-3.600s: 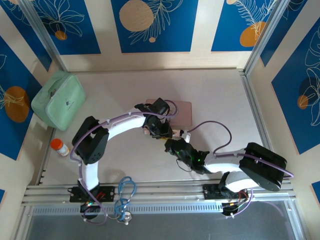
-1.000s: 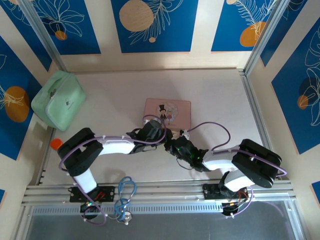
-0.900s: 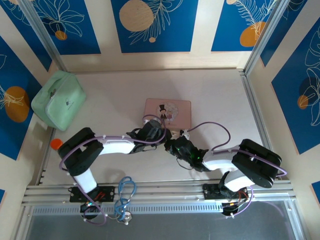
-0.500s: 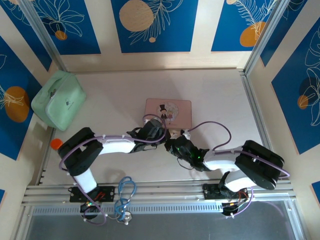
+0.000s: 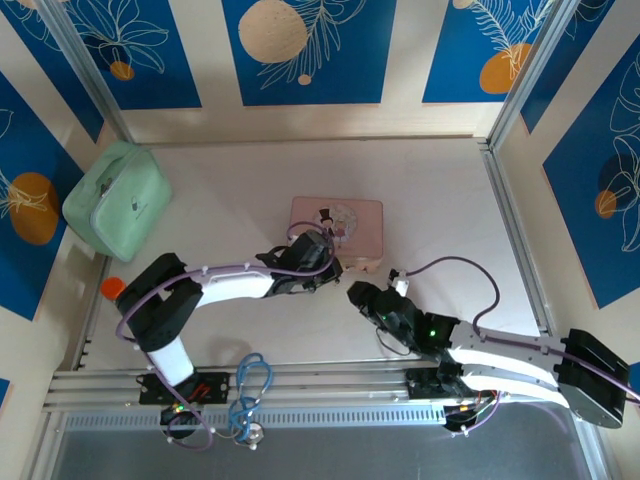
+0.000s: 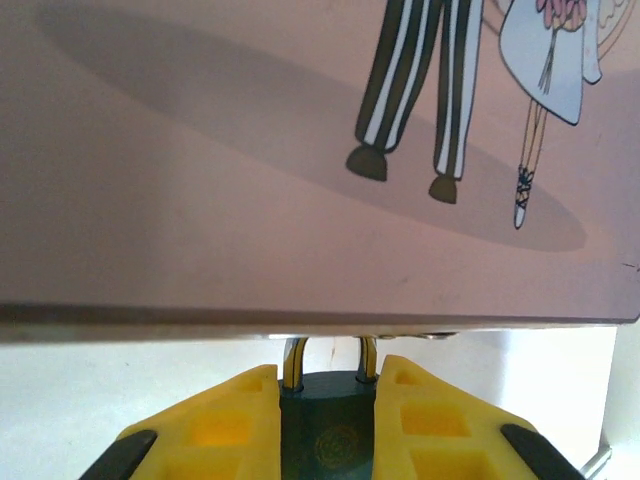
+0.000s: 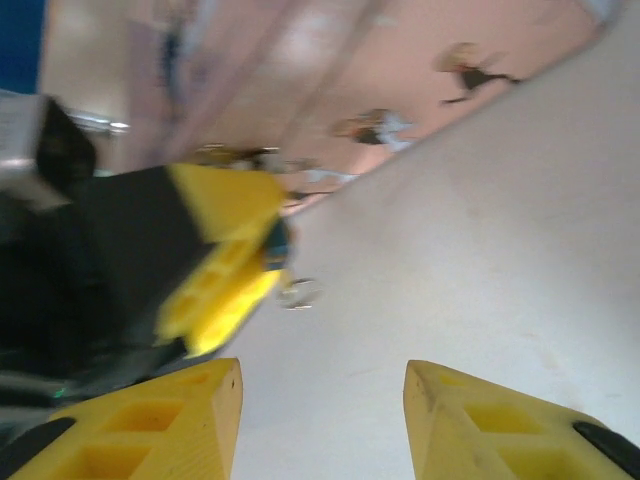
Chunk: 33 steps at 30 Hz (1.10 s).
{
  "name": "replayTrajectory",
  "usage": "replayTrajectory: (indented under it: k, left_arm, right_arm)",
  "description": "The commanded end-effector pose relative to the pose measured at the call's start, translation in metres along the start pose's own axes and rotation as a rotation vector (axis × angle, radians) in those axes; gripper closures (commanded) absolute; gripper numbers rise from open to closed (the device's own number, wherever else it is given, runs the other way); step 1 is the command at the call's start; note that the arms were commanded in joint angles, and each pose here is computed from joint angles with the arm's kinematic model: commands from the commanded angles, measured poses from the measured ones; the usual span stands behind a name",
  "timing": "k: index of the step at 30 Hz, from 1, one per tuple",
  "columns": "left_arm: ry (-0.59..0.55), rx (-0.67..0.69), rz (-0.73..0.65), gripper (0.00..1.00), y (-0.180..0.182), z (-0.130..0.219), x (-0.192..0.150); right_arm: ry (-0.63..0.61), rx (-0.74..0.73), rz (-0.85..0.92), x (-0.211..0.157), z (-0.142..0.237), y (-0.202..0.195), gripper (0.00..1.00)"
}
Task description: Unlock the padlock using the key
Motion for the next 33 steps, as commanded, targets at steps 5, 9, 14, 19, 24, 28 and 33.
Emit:
replayTrajectory:
  k: [5,9,14,19,24,28,33]
  left_arm:
    - [0.052,-0.018,0.038,0.91,-0.013,-0.002,0.004]
    - [0.055,-0.027,0.056,0.91,-0.012,-0.004,0.003]
    - [0.070,-0.043,0.083,0.92,-0.010,-0.008,0.001]
    - [0.078,-0.052,0.099,0.92,-0.009,-0.009,-0.001]
    - [0.074,-0.054,0.098,0.92,-0.010,-0.007,0.000]
    - [0.074,-0.053,0.098,0.92,-0.010,-0.008,0.001]
    - [0.079,-0.057,0.102,0.93,-0.011,-0.009,0.000]
  right_arm:
    - [-0.051,0.019,0.097,0.002,-0.018,0.014,0.63]
    - [-0.018,0.093,0.129,0.000,-0.027,0.026,0.67]
    - [0.003,0.125,0.149,-0.003,-0.031,0.034,0.68]
    - [0.007,0.121,0.126,-0.001,-0.037,0.031,0.73]
    - [0.004,0.078,0.113,0.001,-0.042,0.026,0.83]
    - [-0.006,0.054,0.082,0.005,-0.045,0.018,0.82]
    - [-0.001,0.055,0.079,0.006,-0.052,0.020,0.82]
Point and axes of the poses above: each hand's point on the last joint's axis, 136 mm out from that joint toward the fingers, its own z axis back along the fingers, its own y axis along the line the jaws close on, x = y × z, the point moved 4 cm from there along z, back along the fingers, and after that the axes turned 6 degrees about -z, right-handed, at the moved point
